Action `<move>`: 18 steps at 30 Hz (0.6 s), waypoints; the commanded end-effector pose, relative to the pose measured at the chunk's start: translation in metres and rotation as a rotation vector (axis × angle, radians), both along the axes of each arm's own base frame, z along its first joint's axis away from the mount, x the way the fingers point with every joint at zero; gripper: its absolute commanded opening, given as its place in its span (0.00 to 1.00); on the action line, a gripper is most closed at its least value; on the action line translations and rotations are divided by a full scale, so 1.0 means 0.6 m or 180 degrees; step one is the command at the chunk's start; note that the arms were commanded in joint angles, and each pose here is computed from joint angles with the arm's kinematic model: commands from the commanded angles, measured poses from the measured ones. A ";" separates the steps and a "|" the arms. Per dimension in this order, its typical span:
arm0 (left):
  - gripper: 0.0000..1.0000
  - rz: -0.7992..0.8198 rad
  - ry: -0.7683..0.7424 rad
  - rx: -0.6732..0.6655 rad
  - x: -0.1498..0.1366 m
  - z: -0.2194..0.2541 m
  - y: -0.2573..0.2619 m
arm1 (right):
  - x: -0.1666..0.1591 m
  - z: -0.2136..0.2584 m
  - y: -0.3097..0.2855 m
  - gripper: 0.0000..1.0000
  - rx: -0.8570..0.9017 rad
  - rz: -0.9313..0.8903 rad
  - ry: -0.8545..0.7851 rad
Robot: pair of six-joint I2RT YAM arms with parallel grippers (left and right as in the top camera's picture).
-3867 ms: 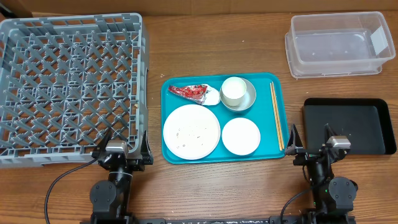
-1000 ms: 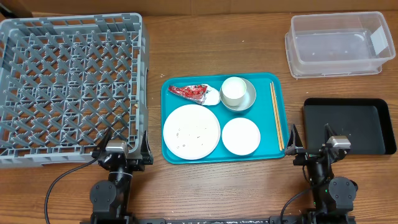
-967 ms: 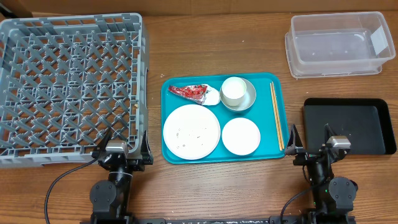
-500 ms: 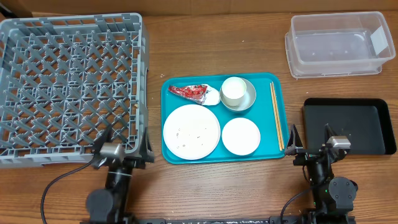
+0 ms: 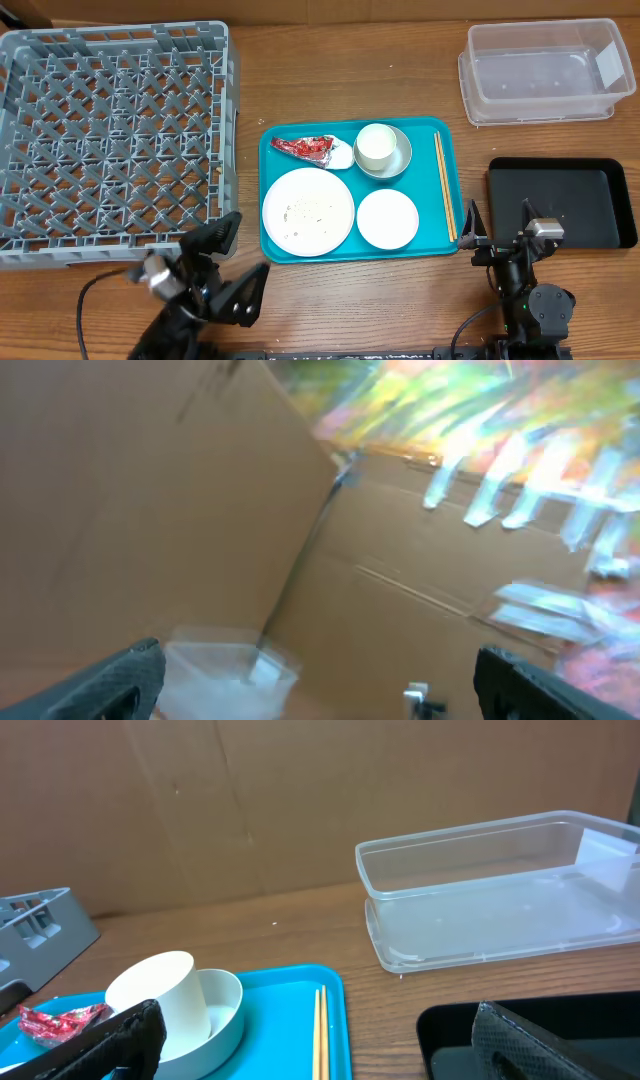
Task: Sort waste into correct bins and load items into the dishwasher
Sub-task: 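Reach the left gripper to the small white bowl and grasp its rim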
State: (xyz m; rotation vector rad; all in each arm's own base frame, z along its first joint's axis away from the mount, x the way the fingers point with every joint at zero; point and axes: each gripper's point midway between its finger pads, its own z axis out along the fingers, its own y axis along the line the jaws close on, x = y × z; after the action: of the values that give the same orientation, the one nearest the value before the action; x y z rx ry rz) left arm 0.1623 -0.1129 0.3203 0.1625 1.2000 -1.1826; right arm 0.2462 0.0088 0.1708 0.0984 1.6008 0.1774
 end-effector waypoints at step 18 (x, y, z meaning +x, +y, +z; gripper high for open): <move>1.00 -0.0266 0.2503 0.3286 0.138 -0.116 -0.079 | 0.000 -0.002 -0.001 1.00 0.0011 -0.0021 -0.0020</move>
State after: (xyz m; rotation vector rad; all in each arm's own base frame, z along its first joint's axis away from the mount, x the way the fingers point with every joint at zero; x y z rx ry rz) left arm 0.2216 -0.1644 0.2722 0.4467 2.3577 -0.9317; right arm 0.2461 0.0087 0.1711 0.0989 1.5996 0.1774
